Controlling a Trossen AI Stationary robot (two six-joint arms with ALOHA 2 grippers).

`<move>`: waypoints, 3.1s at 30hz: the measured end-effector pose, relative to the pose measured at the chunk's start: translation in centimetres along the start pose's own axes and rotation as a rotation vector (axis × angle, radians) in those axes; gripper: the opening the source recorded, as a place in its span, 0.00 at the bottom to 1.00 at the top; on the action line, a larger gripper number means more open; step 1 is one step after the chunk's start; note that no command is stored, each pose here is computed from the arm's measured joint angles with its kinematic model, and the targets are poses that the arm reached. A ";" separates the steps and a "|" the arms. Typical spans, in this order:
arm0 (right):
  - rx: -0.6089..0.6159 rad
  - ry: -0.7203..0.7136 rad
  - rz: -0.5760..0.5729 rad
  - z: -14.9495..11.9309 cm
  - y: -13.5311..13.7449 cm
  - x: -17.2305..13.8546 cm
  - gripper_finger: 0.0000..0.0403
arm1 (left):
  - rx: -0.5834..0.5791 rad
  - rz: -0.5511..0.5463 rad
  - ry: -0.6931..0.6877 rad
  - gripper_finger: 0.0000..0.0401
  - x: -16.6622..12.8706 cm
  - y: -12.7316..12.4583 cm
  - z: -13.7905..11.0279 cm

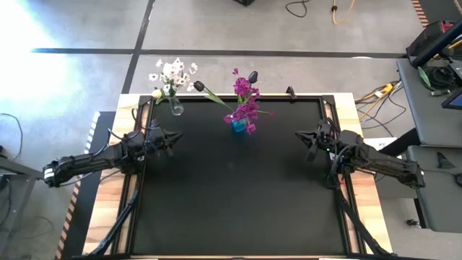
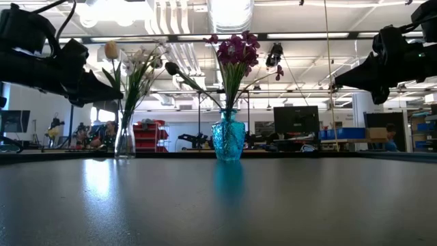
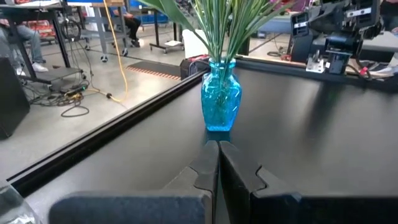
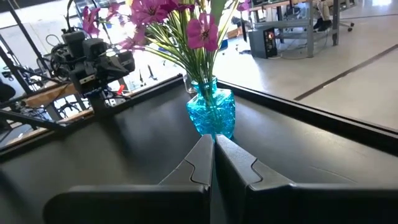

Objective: Sort flowers into vase by color
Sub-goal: Return to Home Position

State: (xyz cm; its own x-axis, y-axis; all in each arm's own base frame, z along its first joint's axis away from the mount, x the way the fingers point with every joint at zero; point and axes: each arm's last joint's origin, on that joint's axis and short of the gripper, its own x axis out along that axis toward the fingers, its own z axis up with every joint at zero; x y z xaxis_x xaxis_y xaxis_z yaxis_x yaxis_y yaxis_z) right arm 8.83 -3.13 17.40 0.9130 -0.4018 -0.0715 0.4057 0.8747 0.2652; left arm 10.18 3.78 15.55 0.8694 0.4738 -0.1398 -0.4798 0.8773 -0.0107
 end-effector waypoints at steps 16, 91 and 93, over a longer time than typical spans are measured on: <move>0.001 -0.003 0.001 0.0 0.0 0.0 0.02 | 0.007 0.002 0.037 0.00 0.3 0.0 -0.3; 0.001 -0.004 0.001 0.1 0.0 0.0 0.02 | 0.009 0.002 0.049 0.00 0.3 0.0 -0.4; 0.001 -0.004 0.001 0.1 0.0 0.0 0.02 | 0.010 0.002 0.049 0.00 0.3 0.0 -0.4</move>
State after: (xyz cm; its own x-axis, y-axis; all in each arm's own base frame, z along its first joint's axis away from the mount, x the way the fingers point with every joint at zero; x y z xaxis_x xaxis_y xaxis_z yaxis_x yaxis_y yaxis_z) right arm 8.83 -3.13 17.46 0.9132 -0.4019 -0.0677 0.4047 0.8748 0.2663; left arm 10.45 3.87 15.10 0.8614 0.4717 -0.1882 -0.4805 0.8770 -0.0009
